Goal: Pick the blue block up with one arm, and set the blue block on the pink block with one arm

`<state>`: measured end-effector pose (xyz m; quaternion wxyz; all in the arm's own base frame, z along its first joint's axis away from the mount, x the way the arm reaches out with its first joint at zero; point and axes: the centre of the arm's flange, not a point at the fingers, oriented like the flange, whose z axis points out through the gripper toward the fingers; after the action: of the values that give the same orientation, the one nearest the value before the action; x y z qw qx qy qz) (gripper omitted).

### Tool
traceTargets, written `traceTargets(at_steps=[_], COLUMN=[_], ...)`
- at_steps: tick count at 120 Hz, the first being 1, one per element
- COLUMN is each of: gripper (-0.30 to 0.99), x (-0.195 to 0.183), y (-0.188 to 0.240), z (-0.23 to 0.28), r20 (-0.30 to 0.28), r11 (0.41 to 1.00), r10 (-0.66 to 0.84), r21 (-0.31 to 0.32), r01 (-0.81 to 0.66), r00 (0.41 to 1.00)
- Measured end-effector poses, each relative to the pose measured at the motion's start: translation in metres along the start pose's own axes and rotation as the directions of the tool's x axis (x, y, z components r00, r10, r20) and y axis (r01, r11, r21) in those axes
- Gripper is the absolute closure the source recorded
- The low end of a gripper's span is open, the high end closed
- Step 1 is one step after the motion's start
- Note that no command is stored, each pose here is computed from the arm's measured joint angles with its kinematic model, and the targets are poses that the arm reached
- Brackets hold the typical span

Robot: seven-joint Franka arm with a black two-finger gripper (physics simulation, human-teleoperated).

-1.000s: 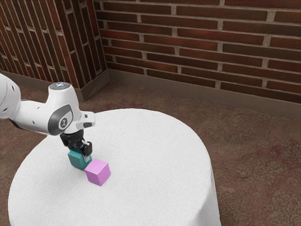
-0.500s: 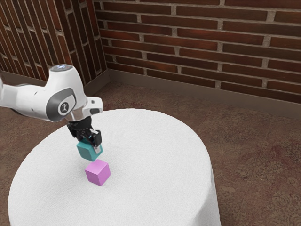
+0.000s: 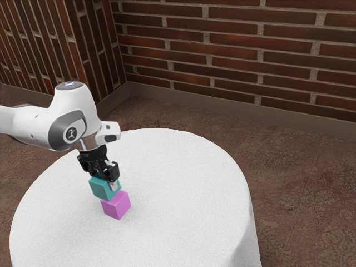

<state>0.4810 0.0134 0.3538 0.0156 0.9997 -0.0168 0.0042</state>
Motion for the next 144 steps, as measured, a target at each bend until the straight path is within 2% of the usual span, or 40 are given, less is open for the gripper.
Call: traceTargets(at_steps=[116, 144], gripper=[0.32, 0.15], x=[0.013, 0.012], y=[0.005, 0.008], z=[0.006, 0.005], r20=[0.008, 0.008], r11=[1.0, 1.0], r10=[-0.029, -0.021], r21=[0.012, 0.006], r01=[0.029, 0.021], r00=[1.0, 1.0])
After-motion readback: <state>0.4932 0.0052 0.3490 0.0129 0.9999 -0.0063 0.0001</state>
